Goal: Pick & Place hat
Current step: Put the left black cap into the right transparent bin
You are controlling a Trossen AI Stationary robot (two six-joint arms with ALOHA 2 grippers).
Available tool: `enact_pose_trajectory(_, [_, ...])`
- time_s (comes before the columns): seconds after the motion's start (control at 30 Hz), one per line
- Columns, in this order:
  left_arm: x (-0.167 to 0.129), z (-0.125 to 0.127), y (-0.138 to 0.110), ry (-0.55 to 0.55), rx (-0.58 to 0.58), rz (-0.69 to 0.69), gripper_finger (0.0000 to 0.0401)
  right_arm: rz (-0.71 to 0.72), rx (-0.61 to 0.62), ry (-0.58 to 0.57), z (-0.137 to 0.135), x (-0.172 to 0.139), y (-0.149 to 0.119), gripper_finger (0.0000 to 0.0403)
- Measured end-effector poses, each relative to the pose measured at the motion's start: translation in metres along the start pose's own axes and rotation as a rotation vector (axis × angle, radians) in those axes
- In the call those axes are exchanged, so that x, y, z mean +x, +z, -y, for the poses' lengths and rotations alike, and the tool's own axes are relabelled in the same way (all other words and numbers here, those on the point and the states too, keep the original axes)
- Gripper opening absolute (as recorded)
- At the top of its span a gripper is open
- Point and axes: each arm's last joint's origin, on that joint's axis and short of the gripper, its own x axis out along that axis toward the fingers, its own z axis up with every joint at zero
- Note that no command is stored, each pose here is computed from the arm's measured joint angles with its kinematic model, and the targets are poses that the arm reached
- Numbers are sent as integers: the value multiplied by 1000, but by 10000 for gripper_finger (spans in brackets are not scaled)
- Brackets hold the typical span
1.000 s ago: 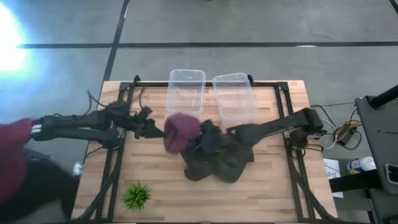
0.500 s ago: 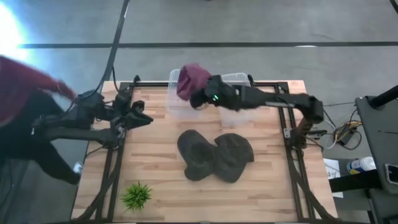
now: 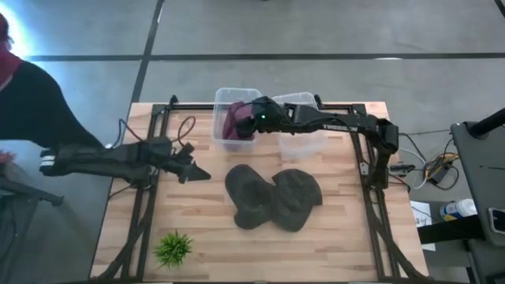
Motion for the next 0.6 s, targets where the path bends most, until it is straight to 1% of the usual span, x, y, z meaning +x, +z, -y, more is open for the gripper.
enact_pose_trajectory(0.07, [8,-12,-9,-9,-29,-14,71,-21,-39,8,-9,-21,-8,190])
enact_pose_trajectory(0.13, [15,-17,-14,-72,-43,2,71,-68,-95,4,-20,-46,-23,211])
enact_pose_trajectory(0.2, [20,-19,-17,-139,-40,18,71,-142,-159,-53,-28,-69,-49,226])
enact_pose_trajectory(0.23, [23,-19,-19,-159,-43,19,71,-186,-177,-90,-31,-80,-64,231])
enact_pose_trajectory(0.27, [26,-22,-21,-156,-53,7,71,-238,-183,-134,-32,-88,-78,235])
enact_pose_trajectory(0.37, [36,-27,-26,-96,-74,-51,71,-370,-151,-267,-32,-111,-119,239])
enact_pose_trajectory(0.4, [40,-28,-26,-78,-69,-66,71,-383,-130,-295,-32,-115,-131,238])
enact_pose_trajectory(0.47, [50,-27,-25,-49,-42,-83,71,-391,-64,-312,-34,-118,-155,236])
enact_pose_trajectory(0.53, [60,-30,-24,12,-11,-109,71,-394,9,-271,-38,-114,-177,233])
enact_pose_trajectory(0.6, [69,-33,-23,82,8,-125,71,-373,108,-181,-44,-103,-192,229])
